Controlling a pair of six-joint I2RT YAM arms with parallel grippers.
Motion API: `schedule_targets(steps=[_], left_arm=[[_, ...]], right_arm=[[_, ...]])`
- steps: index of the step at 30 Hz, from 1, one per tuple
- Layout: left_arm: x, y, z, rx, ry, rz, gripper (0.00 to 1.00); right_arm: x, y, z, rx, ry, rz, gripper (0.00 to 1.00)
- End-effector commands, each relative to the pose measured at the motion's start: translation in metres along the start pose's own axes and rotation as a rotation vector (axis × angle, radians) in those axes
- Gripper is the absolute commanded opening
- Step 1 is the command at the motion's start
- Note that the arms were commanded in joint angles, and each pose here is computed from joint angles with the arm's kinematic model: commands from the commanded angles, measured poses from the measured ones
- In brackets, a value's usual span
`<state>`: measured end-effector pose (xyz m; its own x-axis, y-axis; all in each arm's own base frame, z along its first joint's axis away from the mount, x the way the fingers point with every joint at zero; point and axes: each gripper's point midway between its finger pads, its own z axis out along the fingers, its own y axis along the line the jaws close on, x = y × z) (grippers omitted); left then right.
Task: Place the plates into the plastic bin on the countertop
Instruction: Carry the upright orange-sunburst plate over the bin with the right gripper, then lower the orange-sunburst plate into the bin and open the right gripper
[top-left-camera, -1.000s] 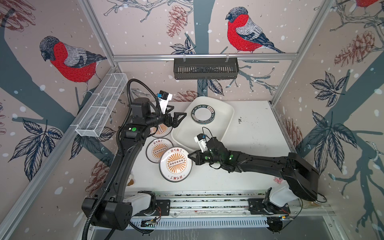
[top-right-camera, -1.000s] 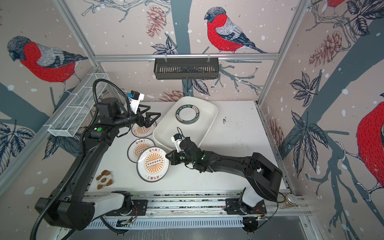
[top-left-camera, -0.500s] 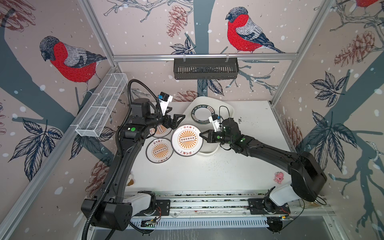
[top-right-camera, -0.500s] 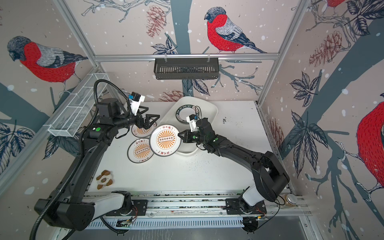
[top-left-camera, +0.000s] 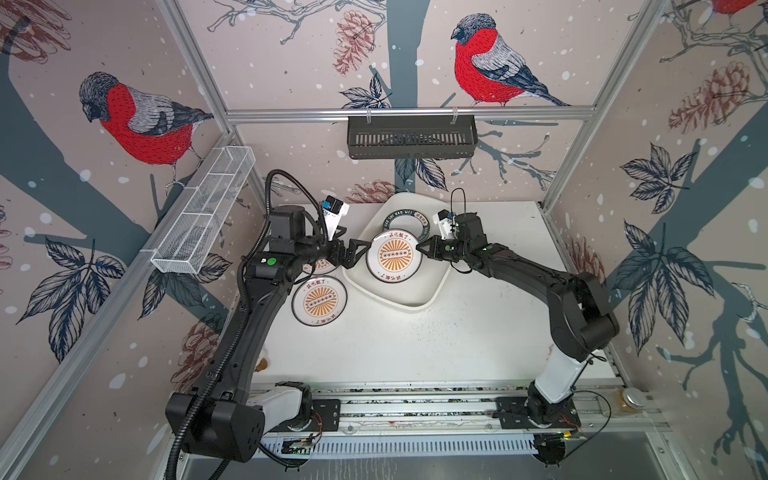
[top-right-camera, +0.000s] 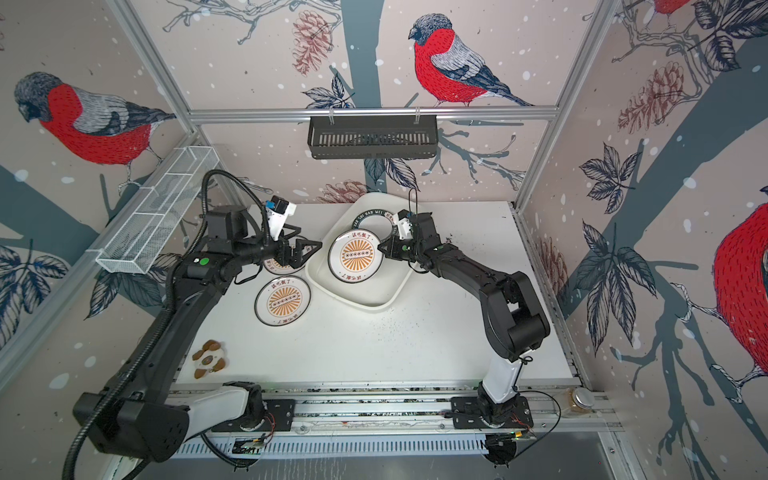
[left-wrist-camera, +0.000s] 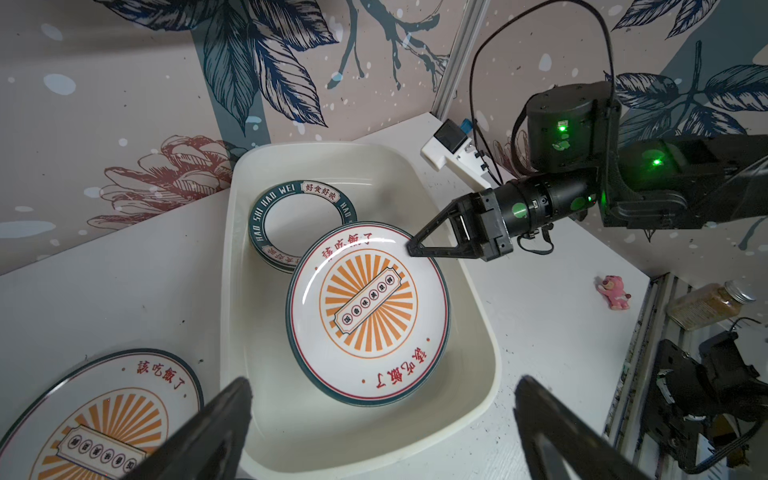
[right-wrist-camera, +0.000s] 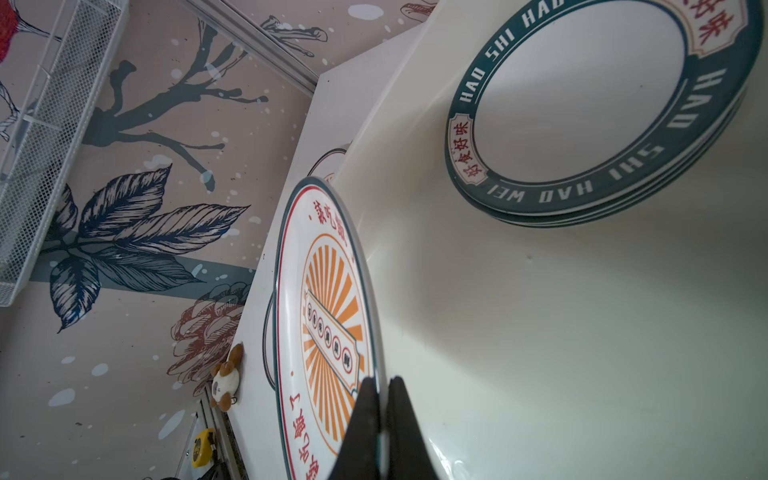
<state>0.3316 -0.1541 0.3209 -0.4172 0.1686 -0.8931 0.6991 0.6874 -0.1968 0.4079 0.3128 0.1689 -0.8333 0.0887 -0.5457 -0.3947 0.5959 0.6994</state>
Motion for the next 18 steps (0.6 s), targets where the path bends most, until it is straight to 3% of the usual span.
schedule_targets(steps=[1, 18], left_arm=[[0.006, -0.004, 0.003, 0.041, 0.014, 0.002, 0.97], [0.003, -0.001, 0.005, 0.081, -0.004, -0.069, 0.97]], right_arm=[[0.001, -0.001, 0.011, -0.022, 0.033, -0.029, 0.01], [0.022, -0.05, 0.054, 0.062, 0.146, 0.011, 0.01]])
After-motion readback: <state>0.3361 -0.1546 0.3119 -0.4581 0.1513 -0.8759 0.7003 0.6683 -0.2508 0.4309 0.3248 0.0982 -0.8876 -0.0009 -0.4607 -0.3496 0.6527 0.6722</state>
